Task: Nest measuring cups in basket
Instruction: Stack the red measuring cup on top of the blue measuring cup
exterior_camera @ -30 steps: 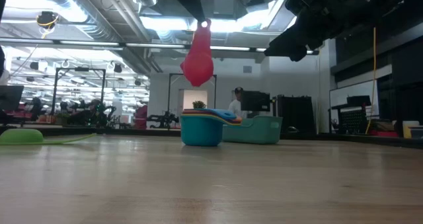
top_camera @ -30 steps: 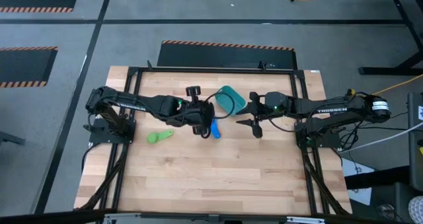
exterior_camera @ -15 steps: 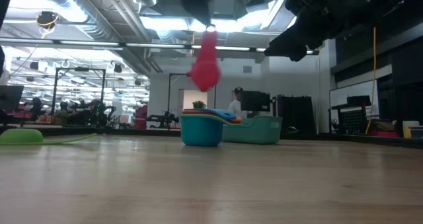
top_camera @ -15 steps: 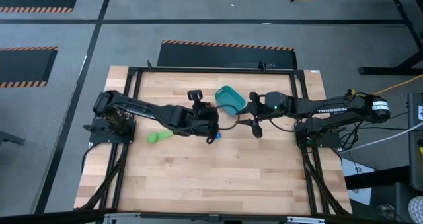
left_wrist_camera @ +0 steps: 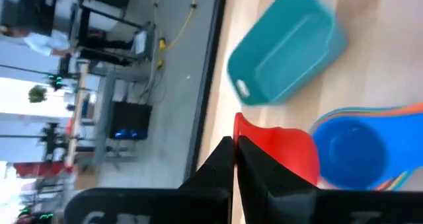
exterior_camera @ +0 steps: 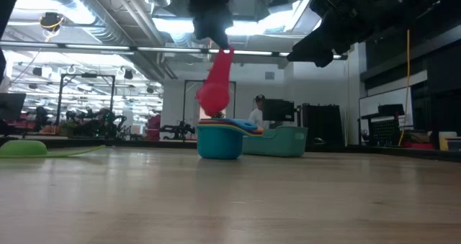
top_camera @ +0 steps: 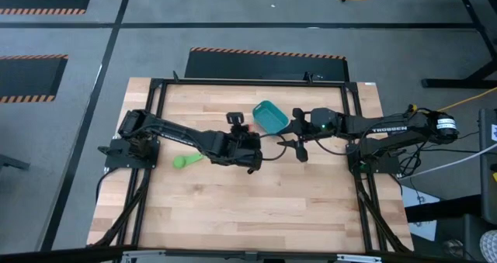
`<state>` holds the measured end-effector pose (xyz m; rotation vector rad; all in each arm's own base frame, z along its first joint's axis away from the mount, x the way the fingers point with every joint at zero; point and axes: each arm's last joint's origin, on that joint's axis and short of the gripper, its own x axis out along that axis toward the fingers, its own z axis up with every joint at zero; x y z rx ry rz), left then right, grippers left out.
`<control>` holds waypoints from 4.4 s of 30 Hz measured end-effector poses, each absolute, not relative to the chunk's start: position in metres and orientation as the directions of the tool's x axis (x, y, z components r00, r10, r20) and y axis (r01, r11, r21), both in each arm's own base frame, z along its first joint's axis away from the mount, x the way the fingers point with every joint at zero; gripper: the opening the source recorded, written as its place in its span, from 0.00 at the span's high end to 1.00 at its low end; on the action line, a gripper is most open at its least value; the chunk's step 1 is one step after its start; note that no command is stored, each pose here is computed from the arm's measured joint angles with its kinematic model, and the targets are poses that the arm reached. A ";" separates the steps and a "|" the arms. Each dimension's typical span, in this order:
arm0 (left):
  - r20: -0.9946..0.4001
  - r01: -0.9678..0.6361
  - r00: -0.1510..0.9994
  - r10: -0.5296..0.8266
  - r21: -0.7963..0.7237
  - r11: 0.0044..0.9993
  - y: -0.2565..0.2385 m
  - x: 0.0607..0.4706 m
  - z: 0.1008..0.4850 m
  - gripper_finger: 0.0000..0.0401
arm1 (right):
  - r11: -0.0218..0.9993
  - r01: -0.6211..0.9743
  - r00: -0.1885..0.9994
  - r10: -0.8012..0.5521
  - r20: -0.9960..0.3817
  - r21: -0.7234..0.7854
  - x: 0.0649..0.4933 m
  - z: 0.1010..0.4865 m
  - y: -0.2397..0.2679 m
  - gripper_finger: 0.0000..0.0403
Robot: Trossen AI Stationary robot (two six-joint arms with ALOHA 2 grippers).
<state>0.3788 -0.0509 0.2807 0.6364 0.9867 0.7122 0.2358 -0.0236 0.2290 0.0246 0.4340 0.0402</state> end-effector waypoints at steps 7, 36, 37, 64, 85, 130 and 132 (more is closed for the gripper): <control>-0.512 -0.240 0.368 0.776 0.754 0.611 -0.052 0.382 0.277 1.00 | 0.999 -0.034 0.903 0.045 -0.427 0.033 0.237 0.227 -0.024 0.55; -0.536 -0.252 0.371 0.758 0.727 0.638 -0.051 0.382 0.276 1.00 | 0.999 -0.034 0.904 0.045 -0.425 0.033 0.237 0.227 -0.024 0.55; -0.537 -0.253 0.371 0.758 0.727 0.639 -0.051 0.382 0.276 1.00 | 0.999 -0.034 0.904 0.045 -0.425 0.033 0.237 0.227 -0.024 0.55; -0.683 -0.151 0.424 0.595 0.595 0.790 -0.067 0.381 0.272 0.90 | 0.999 -0.034 0.904 0.045 -0.425 0.033 0.237 0.227 -0.024 0.55; -0.792 -0.082 0.415 0.447 0.457 0.886 -0.070 0.374 0.276 0.72 | 0.999 -0.033 0.904 0.047 -0.425 0.039 0.237 0.227 -0.024 0.55; -0.838 0.054 0.545 0.014 0.052 0.997 -0.018 0.373 0.196 0.72 | 0.990 0.126 0.832 -0.142 -0.536 -0.067 0.298 0.127 -0.011 0.55; -0.832 0.054 0.554 0.014 0.052 0.997 -0.018 0.374 0.196 0.72 | 0.990 0.125 0.834 -0.141 -0.533 -0.066 0.298 0.126 -0.010 0.55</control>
